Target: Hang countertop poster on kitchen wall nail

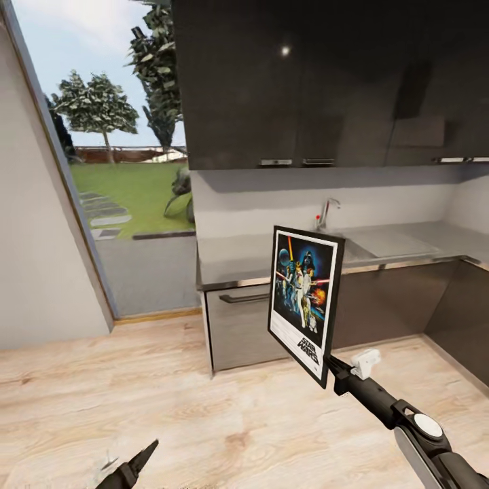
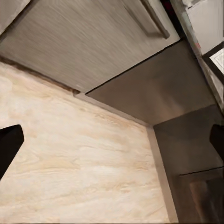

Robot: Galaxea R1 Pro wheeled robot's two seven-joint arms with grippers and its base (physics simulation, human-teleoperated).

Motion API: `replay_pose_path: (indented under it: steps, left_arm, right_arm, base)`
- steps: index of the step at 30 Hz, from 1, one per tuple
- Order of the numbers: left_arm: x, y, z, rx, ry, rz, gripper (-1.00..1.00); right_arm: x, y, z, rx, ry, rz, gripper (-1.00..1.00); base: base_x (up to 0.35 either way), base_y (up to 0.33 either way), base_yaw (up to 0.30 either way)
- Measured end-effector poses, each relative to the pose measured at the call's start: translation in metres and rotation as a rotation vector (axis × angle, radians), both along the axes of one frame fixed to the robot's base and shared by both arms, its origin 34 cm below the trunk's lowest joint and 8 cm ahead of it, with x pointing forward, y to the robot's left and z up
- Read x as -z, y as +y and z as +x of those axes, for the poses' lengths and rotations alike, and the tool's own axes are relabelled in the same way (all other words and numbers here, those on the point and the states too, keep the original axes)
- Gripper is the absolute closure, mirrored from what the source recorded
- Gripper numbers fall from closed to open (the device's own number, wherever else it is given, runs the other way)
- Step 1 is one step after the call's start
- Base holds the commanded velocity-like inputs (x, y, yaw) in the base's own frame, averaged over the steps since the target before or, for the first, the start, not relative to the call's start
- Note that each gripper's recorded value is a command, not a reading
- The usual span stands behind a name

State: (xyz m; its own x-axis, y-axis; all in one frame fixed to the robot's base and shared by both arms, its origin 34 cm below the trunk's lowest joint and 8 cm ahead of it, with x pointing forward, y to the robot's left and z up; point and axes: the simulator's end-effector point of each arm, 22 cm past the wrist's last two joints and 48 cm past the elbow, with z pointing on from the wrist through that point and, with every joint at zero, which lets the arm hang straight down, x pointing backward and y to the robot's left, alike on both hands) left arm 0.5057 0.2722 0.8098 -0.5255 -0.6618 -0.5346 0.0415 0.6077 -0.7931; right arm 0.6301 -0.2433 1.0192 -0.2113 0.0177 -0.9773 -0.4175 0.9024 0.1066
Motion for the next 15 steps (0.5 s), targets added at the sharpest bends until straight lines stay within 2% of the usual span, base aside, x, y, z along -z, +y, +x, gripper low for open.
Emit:
replay_pose_path:
  steps: [2, 3, 7, 15]
  left_arm:
    - [0.007, 0.017, -0.011, -0.046, 0.016, 0.016, -1.00]
    - [0.014, 0.034, -0.023, -0.093, 0.032, 0.026, -1.00]
    - [0.030, 0.062, -0.062, -0.170, 0.082, 0.043, -1.00]
    - [0.035, 0.070, -0.076, -0.193, 0.096, 0.049, -1.00]
  right_arm:
    - [0.000, 0.000, 0.000, -0.001, -0.001, 0.000, 1.00]
    - [0.000, 0.001, 0.000, -0.002, -0.001, 0.000, 1.00]
    - [0.000, 0.003, 0.000, -0.004, -0.001, 0.001, 1.00]
    - [0.001, 0.008, -0.001, -0.007, 0.000, 0.006, 1.00]
  base:
    - [-0.002, 0.004, 0.289]
    - [-0.001, 0.002, 0.289]
    - [-0.001, 0.001, 0.289]
    - [0.007, 0.000, 0.289]
